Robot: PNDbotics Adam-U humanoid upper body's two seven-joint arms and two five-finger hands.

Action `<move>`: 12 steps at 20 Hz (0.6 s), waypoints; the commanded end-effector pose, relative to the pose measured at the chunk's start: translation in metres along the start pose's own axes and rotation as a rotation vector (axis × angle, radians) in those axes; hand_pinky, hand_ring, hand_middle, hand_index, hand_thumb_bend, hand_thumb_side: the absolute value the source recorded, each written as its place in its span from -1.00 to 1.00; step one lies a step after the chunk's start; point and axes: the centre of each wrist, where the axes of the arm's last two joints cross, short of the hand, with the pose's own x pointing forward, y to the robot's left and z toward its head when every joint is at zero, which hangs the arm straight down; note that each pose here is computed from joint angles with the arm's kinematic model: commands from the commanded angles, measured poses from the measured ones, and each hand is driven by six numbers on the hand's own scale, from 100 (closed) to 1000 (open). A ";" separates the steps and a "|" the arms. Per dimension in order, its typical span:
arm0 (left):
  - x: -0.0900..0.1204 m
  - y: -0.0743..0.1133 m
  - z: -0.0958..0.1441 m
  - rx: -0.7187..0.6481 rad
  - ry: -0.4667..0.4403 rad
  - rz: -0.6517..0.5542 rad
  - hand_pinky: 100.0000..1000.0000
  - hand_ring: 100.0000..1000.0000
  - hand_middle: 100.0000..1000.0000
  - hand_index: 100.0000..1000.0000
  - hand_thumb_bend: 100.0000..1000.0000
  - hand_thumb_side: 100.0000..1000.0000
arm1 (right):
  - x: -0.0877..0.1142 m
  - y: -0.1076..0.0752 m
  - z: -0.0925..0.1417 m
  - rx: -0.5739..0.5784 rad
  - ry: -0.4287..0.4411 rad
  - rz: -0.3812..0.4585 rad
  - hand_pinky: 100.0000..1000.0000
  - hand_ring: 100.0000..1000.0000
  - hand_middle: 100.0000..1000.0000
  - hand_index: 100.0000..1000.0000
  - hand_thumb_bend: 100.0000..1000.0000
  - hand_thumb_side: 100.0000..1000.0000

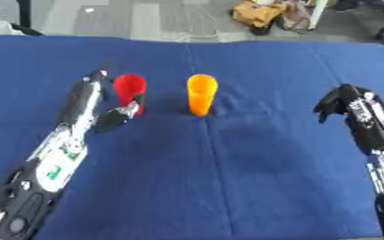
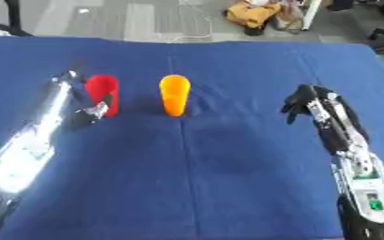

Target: Pour the contents of one cup into another cup.

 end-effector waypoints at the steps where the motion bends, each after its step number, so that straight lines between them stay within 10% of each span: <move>1: 0.001 0.013 -0.008 0.032 -0.022 -0.028 -0.25 -0.14 0.27 1.00 -0.31 0.15 | 0.006 -0.004 -0.006 0.009 -0.025 0.017 -0.46 -0.12 -0.52 -0.06 -0.50 0.55; 12: 0.001 0.013 -0.013 0.060 -0.024 -0.008 -0.28 -0.16 0.22 0.99 -0.37 0.18 | 0.007 -0.002 -0.008 0.013 -0.034 0.015 -0.47 -0.12 -0.53 -0.06 -0.50 0.55</move>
